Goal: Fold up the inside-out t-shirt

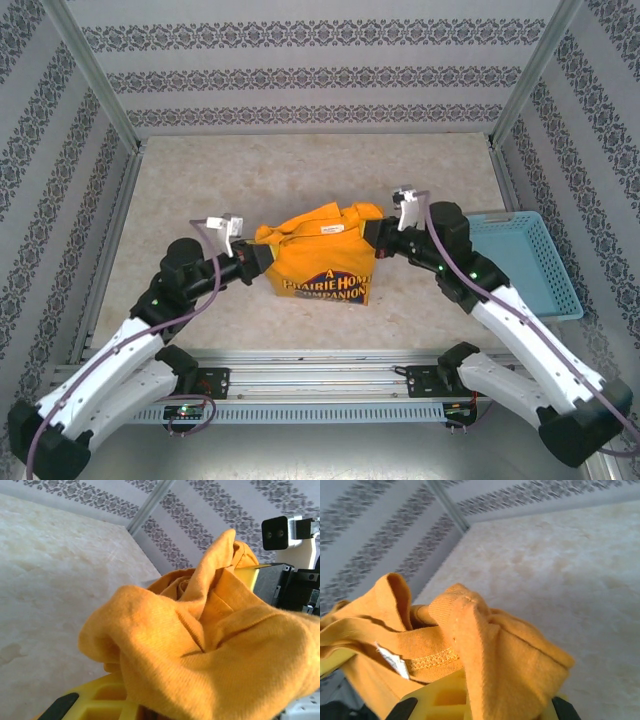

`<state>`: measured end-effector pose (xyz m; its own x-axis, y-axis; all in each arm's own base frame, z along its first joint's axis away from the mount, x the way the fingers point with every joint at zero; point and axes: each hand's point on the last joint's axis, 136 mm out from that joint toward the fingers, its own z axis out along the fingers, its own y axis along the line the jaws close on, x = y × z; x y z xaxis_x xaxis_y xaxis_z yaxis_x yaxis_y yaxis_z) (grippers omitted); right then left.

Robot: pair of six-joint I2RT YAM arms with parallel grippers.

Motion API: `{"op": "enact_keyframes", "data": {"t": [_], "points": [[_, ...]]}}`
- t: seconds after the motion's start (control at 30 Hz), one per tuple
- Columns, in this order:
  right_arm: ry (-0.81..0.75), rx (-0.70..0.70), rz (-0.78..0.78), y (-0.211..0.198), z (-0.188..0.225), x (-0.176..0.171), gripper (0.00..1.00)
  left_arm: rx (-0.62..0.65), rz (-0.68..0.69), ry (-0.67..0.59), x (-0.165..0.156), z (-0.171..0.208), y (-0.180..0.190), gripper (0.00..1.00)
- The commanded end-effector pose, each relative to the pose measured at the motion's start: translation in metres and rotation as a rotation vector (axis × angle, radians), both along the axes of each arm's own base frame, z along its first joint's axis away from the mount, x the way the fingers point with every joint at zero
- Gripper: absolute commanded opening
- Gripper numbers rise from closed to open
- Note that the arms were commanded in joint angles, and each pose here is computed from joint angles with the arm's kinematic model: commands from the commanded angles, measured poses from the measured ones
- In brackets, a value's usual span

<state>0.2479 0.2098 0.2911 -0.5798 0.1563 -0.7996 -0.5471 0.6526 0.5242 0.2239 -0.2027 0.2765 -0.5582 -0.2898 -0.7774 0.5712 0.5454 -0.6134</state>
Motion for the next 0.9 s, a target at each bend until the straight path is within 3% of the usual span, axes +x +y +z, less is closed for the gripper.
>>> {"op": "enact_keyframes", "data": {"t": [0.0,0.13,0.37,0.57,0.87], "points": [[0.038,0.022,0.021,0.000,-0.011,-0.020,0.00,0.005,-0.040,0.013,-0.025,-0.001,0.006,0.18],[0.089,0.009,-0.063,-0.003,-0.030,-0.001,0.00,0.012,0.025,0.031,-0.011,-0.013,0.009,0.17],[0.274,-0.058,-0.131,0.007,-0.082,0.089,0.00,0.157,0.272,0.160,0.079,-0.066,0.008,0.11],[0.403,-0.148,-0.204,-0.001,-0.142,0.154,0.00,0.201,0.241,0.263,0.146,-0.108,-0.022,0.07],[0.523,-0.146,-0.266,-0.019,-0.192,0.207,0.00,0.068,0.166,0.395,0.220,-0.155,-0.035,0.15]]}}
